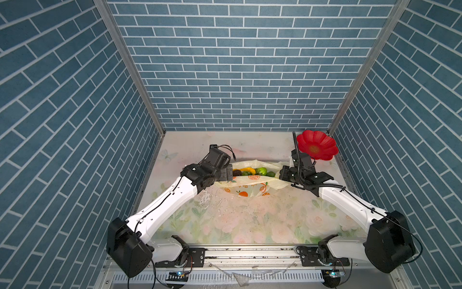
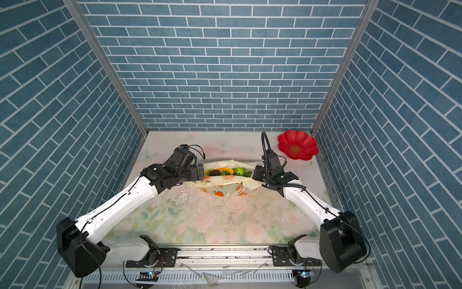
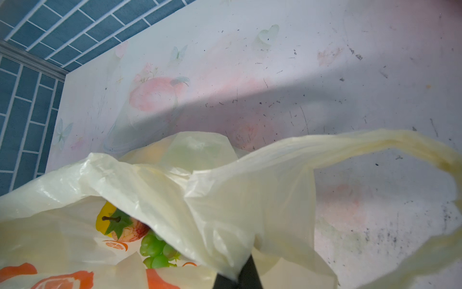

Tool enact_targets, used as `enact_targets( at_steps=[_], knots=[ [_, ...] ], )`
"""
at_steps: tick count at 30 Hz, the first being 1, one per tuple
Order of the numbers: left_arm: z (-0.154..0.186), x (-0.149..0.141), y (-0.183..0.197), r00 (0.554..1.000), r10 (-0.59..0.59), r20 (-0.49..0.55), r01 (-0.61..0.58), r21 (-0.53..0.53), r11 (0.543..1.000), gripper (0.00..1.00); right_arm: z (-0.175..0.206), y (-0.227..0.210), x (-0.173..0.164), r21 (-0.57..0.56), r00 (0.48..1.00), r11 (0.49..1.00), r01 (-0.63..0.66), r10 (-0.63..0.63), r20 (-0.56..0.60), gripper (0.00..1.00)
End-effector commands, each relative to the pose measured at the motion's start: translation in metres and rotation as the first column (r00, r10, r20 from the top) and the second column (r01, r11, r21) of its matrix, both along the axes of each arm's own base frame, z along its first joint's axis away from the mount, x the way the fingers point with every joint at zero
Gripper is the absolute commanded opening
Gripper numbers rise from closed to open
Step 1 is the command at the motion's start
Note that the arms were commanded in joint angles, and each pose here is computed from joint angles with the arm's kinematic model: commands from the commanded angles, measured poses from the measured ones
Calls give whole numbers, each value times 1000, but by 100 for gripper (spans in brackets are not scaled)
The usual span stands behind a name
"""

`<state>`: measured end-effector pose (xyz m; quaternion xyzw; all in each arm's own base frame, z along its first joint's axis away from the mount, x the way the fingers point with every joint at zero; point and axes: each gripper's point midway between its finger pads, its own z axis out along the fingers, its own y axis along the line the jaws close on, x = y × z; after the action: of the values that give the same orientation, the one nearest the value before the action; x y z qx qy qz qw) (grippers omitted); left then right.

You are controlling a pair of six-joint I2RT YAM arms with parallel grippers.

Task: Take fruits out of the plastic bag
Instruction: Spread open the plastic bag at the center of the table.

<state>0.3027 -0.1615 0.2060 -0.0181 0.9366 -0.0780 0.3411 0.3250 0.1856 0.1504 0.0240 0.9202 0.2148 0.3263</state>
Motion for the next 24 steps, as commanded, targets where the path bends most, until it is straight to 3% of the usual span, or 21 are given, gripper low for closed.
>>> enact_targets(
  at_steps=[1,5,10,14,17,21,24],
  knots=[
    [-19,-8,-10,999,-1,-39,-2,-86,996,99,25,6,7,-20,995,1000,-21,22,93,0],
    [-32,-8,-38,995,-41,-92,19,-226,974,99,26,13,7,-26,990,998,-53,56,128,0],
    [-57,-4,-38,991,6,-133,-39,-252,967,92,23,12,6,-21,989,999,-45,48,139,0],
    [-80,-4,-40,986,-10,-167,-41,-299,953,68,24,8,9,42,992,999,5,-10,130,0],
    [-101,-2,-36,987,-25,-161,-34,-355,934,41,29,6,18,202,992,979,31,-54,112,0],
    [-138,-1,-13,987,-7,-160,-56,-387,921,9,33,3,36,413,992,910,44,-89,93,0],
    [-152,-4,-6,982,-30,-185,-39,-358,933,0,40,6,44,496,990,868,17,-83,112,0]
  ],
)
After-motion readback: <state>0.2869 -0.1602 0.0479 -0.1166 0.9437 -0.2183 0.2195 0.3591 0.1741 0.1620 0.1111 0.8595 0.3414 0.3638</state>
